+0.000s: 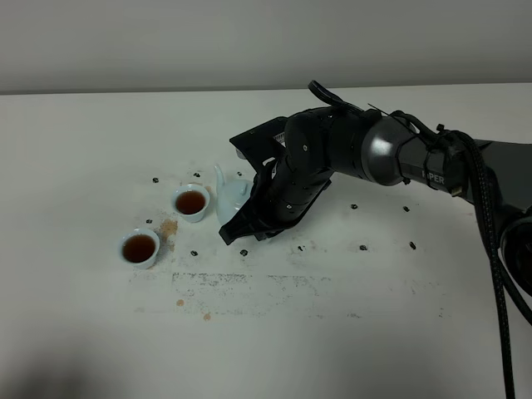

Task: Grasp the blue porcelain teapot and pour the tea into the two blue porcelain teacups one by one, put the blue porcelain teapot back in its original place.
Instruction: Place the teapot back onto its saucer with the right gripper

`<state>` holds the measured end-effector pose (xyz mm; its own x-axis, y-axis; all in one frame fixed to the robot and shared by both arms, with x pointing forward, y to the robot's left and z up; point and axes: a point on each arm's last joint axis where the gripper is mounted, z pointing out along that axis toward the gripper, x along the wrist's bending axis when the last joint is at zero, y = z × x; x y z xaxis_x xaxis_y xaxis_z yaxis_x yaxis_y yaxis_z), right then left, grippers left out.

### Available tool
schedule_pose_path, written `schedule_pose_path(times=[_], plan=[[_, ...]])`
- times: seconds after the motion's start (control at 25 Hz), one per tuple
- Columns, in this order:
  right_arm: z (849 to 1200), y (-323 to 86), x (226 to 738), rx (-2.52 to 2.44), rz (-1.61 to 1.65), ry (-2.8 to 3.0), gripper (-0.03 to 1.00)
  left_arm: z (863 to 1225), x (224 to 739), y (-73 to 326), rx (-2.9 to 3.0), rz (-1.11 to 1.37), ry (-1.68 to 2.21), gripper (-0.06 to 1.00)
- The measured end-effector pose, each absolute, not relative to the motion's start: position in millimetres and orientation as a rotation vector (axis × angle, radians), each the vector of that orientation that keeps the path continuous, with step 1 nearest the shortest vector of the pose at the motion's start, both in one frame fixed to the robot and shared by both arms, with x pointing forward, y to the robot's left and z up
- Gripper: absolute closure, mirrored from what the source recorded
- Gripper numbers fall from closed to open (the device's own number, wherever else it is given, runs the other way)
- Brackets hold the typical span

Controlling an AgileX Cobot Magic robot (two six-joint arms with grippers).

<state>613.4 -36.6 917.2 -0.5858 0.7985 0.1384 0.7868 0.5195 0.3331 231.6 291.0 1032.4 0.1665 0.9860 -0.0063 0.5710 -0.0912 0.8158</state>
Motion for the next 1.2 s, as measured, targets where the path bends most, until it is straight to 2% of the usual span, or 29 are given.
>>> schedule_pose_path(times=[0.16,0.48,0.76,1.04,1.2], plan=[[926.2,-38.0,612.2,1.395,0.57,2.709,0.93,1032.4,231.6,291.0,1.753,0.761,1.486,0.31],[988.8,-46.8,599.6,1.327,0.642,2.68,0.93,1032.4,231.6,291.0,1.753,0.761,1.486,0.31],[1018.4,-61.9,588.7,1.307,0.585,2.697,0.93,1032.4,231.6,291.0,1.753,0.761,1.486,0.31],[1015.2,-104.7,596.5,1.461,0.576,2.603,0.93,1032.5,231.7,291.0,1.752,0.762,1.486,0.31],[1010.8,-112.8,604.6,1.5,0.606,2.559,0.93,1032.4,231.6,291.0,1.753,0.761,1.487,0.31]])
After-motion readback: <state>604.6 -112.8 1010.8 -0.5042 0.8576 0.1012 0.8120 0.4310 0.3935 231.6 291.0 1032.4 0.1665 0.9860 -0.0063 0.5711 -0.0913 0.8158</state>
